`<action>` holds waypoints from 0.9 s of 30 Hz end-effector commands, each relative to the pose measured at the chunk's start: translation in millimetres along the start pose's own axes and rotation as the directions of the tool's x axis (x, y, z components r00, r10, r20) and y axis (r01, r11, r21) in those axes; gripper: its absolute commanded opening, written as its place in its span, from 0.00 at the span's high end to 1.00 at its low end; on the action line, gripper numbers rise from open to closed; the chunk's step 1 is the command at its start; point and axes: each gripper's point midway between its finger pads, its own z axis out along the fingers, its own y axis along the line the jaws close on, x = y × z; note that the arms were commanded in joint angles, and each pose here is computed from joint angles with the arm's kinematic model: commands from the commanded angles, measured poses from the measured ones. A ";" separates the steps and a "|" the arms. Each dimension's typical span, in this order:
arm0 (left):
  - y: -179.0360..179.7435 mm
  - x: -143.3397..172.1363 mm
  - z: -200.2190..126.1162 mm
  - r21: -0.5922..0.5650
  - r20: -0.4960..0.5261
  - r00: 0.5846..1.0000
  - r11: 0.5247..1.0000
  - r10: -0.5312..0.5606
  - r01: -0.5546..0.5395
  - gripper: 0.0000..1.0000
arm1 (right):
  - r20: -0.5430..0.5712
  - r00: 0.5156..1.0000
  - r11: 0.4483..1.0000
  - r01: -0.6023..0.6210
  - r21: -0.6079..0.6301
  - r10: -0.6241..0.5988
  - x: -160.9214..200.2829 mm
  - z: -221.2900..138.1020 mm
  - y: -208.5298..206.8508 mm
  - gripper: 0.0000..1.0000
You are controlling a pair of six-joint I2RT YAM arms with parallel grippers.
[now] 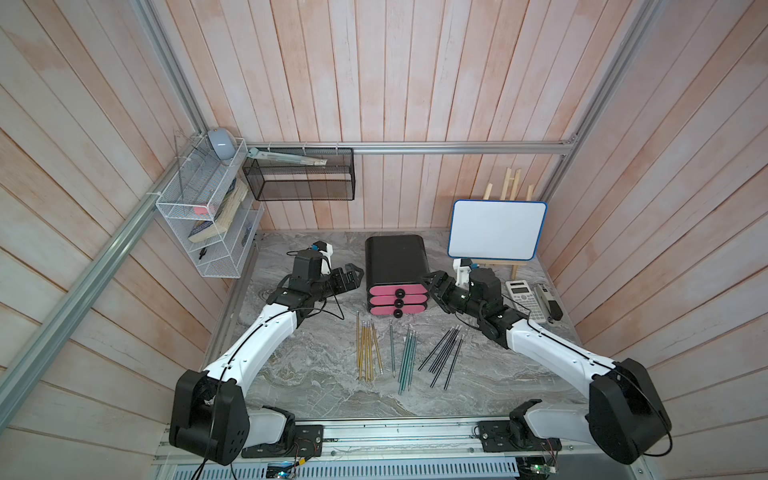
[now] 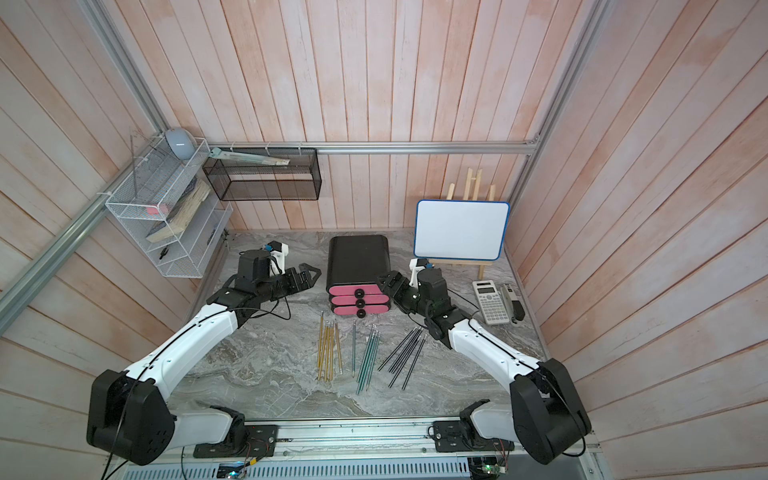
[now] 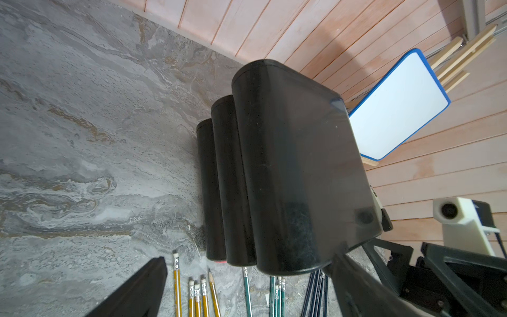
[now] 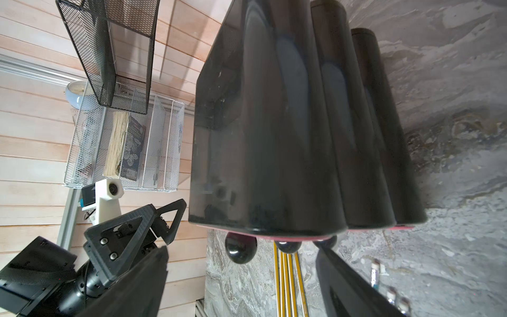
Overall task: Please place the pencils in the drawer according to their color
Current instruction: Move the storage box to the center of the board.
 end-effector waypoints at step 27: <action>-2.6 -14.2 8.1 -0.017 0.011 0.999 0.999 -0.031 0.031 0.01 | -0.079 0.992 0.995 -0.095 0.005 0.095 -18.5 95.4 3.0 0.13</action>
